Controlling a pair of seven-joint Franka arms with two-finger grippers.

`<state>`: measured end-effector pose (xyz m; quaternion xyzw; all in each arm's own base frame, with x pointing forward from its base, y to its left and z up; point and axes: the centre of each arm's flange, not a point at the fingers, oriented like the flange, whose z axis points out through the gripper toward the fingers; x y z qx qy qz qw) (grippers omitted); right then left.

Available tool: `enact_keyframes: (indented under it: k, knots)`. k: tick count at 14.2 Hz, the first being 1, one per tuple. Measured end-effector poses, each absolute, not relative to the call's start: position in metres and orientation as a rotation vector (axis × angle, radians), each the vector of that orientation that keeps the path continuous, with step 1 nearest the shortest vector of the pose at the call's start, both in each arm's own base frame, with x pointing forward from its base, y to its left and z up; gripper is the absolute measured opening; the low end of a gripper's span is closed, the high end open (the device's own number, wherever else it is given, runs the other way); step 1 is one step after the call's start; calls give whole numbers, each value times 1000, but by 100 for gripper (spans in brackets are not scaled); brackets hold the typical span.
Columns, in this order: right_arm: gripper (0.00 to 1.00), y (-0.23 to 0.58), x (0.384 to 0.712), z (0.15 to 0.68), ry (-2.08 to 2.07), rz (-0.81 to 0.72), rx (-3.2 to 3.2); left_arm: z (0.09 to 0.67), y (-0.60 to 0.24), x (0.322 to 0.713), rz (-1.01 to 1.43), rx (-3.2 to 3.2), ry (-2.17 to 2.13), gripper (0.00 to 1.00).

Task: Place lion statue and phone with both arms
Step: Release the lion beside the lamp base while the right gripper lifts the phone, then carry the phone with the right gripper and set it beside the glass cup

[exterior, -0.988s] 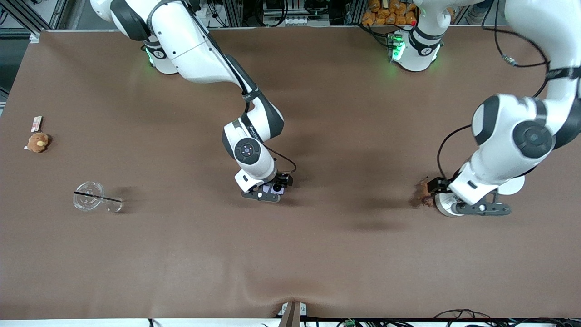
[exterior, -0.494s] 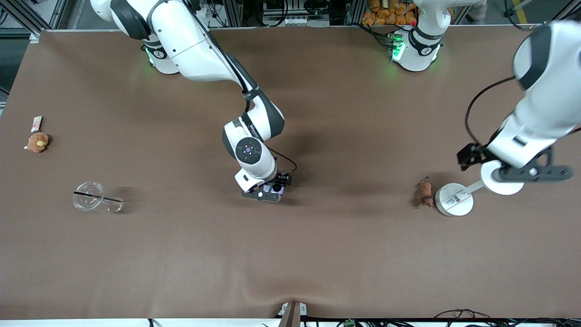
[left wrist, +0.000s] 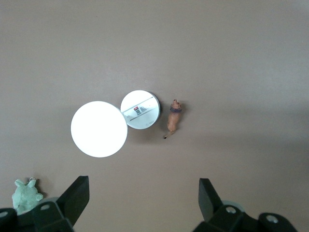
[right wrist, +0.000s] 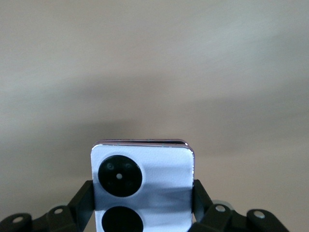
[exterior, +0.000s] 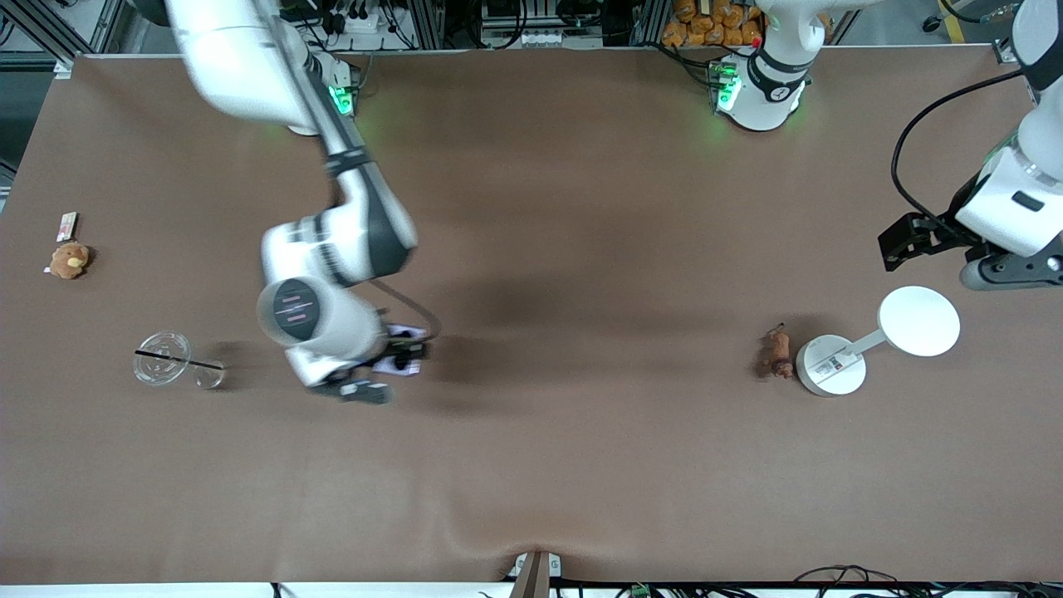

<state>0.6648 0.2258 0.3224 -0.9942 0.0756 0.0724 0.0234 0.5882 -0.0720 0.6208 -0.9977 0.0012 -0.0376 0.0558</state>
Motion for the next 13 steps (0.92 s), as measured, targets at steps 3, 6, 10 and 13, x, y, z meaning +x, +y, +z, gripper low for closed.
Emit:
enact_keyframes:
  k: [3, 6, 10, 13]
  knots:
    - [84, 109, 687, 308, 204, 259, -3080, 637, -61, 580, -143, -3053, -33, 100]
    - [84, 26, 692, 274, 183, 268, -3116, 661, -58, 562, -160, -3094, -43, 100]
    - [84, 5, 684, 212, 127, 273, -3146, 673, -65, 538, -141, -3092, -20, 100]
    - [84, -7, 682, 186, 82, 269, -3158, 667, -61, 537, -118, -3091, -32, 100]
